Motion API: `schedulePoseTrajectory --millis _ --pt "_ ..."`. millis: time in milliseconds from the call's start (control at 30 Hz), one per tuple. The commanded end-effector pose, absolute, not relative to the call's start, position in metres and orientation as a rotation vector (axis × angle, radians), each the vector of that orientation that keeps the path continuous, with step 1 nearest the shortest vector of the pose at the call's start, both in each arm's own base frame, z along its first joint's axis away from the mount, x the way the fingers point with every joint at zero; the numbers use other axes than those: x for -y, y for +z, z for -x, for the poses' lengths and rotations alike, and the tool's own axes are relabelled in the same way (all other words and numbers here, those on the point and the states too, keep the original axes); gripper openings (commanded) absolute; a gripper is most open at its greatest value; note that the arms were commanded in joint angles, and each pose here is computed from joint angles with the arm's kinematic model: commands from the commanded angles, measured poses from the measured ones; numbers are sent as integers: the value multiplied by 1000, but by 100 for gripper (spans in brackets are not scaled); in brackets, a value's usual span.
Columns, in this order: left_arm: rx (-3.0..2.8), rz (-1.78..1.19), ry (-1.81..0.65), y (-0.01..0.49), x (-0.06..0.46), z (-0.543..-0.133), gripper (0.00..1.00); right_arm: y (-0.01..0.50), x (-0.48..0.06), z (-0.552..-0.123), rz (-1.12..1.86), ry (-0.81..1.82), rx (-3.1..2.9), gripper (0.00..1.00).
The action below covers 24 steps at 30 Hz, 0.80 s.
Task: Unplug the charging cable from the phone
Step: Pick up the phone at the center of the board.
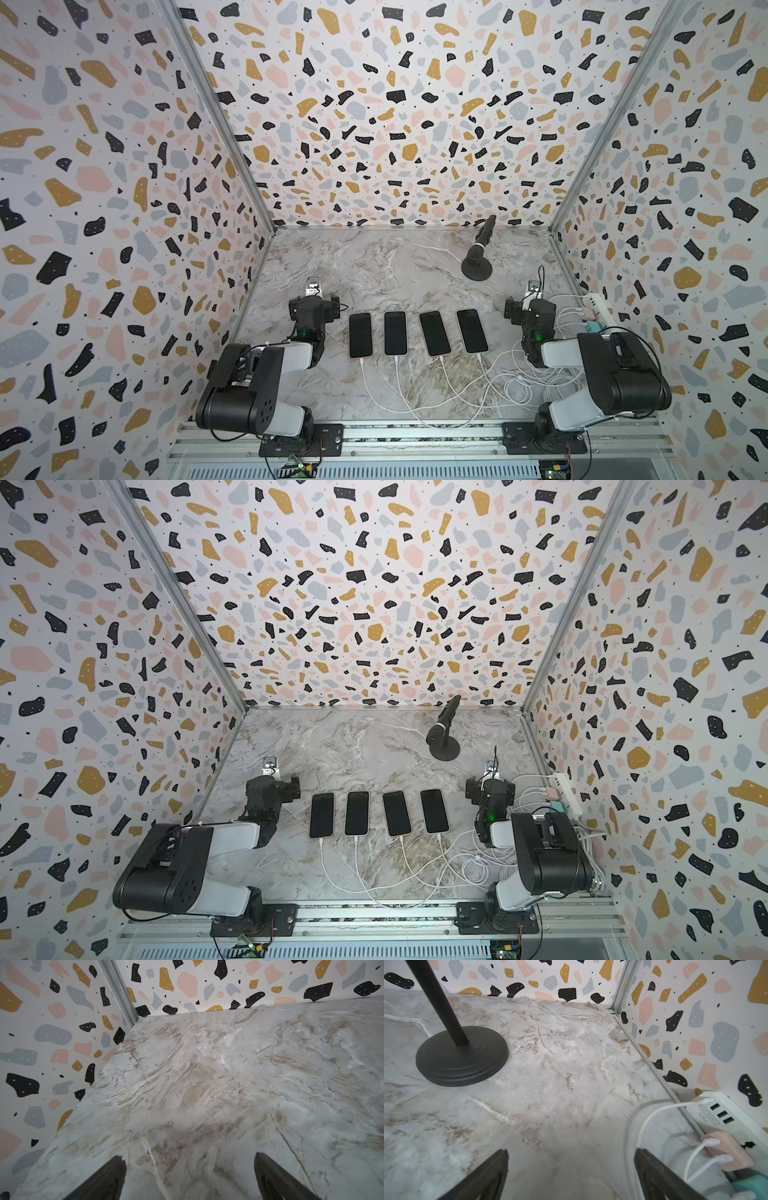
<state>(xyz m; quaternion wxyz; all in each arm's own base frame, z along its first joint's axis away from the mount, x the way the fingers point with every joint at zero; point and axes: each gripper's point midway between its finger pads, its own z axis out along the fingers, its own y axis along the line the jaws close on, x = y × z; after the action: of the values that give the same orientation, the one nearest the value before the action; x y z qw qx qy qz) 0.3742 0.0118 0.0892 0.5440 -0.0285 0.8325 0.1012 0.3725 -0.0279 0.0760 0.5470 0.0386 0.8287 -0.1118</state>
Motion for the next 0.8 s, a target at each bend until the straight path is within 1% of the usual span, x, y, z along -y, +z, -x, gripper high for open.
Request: schedulePoseTrajectory --millis 0,667,767 --pt "-1929 59 243 99 -10 -377 100 87 27 -377 -87 -264 -1930 100" --pt "-1943 58 231 99 -10 -376 100 87 28 -378 -88 -264 -1930 100" --pt "-1994 162 325 128 -29 -373 100 97 30 -374 -106 -279 -1925 100"
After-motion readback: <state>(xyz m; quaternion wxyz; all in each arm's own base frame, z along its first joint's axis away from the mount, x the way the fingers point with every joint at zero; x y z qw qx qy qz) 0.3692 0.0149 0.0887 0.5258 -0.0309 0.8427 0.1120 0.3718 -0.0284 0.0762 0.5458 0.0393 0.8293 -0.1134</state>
